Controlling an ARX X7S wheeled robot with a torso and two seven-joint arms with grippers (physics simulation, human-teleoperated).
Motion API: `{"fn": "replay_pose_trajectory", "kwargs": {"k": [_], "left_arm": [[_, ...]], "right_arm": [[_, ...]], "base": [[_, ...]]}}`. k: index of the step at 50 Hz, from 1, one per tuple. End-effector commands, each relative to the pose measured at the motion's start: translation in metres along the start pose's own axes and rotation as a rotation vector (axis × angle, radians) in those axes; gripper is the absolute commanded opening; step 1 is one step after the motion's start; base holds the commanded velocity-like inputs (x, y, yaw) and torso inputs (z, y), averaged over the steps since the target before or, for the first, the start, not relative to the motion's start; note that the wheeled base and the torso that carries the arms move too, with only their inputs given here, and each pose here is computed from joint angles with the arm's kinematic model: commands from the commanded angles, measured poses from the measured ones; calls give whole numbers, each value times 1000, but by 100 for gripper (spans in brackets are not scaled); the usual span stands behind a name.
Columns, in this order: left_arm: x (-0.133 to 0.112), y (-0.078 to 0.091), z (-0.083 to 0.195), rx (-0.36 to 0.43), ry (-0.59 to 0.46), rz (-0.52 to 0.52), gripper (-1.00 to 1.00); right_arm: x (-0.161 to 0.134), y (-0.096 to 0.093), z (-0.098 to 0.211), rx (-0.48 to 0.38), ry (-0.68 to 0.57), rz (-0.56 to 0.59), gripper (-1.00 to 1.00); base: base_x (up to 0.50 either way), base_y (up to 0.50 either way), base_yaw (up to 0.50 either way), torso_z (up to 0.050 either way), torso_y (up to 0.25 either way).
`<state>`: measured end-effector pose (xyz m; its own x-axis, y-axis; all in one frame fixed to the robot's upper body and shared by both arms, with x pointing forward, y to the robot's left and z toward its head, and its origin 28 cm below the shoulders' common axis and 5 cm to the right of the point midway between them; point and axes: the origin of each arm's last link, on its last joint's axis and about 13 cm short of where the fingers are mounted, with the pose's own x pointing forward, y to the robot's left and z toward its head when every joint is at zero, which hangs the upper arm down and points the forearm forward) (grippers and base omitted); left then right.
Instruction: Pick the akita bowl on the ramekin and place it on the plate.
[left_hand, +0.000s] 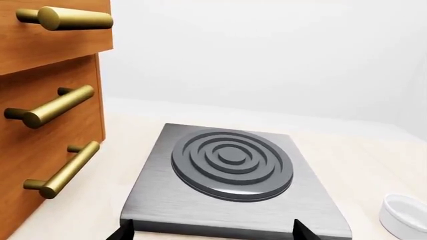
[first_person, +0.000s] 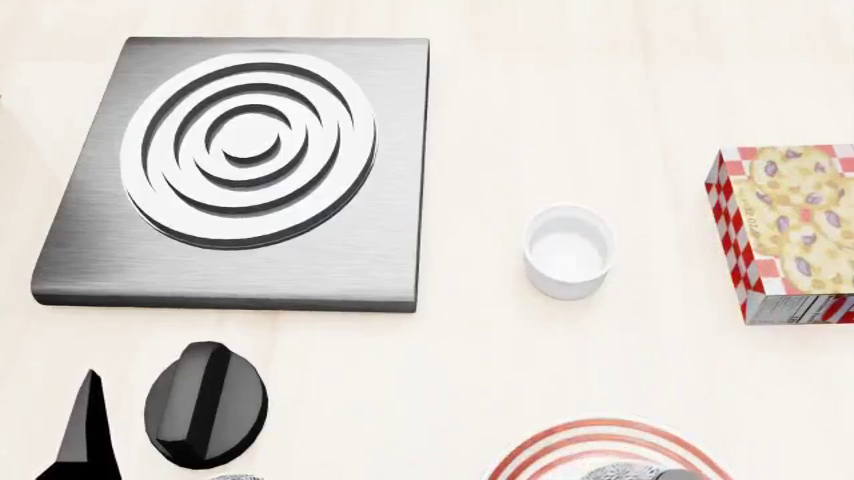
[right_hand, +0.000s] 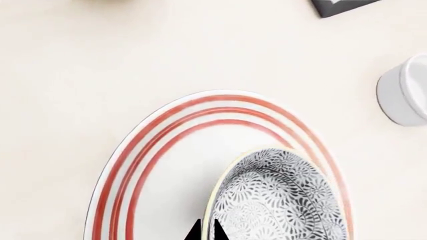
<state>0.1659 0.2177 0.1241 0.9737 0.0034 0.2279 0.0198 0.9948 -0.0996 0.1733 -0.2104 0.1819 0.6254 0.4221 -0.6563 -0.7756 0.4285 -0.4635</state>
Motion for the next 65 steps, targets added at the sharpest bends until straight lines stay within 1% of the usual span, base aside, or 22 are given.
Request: {"fn": "replay_pose_trajectory", "kwargs": {"k": [1, 29, 33, 34, 50, 53, 65], "left_arm": [[1, 0, 0, 1, 0, 1, 100], [1, 1, 0, 10, -6, 5, 100], [1, 1, 0, 10, -6, 4, 100], [1, 0, -1, 6, -5, 0, 100], [0, 0, -1, 8, -5, -3, 100], [0, 0, -1, 9, -5, -2, 100], [0, 0, 0, 7, -1, -3, 100]], "right_arm": [[6, 0, -1, -5, -21, -19, -100], [23, 10, -5, 28, -53, 15, -100], [24, 9, -5, 47, -45, 1, -100], [25, 10, -6, 52, -43, 5, 100], [26, 9, -5, 54, -43, -2, 100], [24, 7, -2, 64, -69, -38, 100], [12, 4, 9, 44, -93, -62, 100]], "base": [[0, 0, 0, 0, 0], [0, 0, 0, 0, 0], [0, 0, 0, 0, 0], [0, 0, 0, 0, 0], [0, 0, 0, 0, 0], [0, 0, 0, 0, 0], [0, 0, 0, 0, 0]]}}
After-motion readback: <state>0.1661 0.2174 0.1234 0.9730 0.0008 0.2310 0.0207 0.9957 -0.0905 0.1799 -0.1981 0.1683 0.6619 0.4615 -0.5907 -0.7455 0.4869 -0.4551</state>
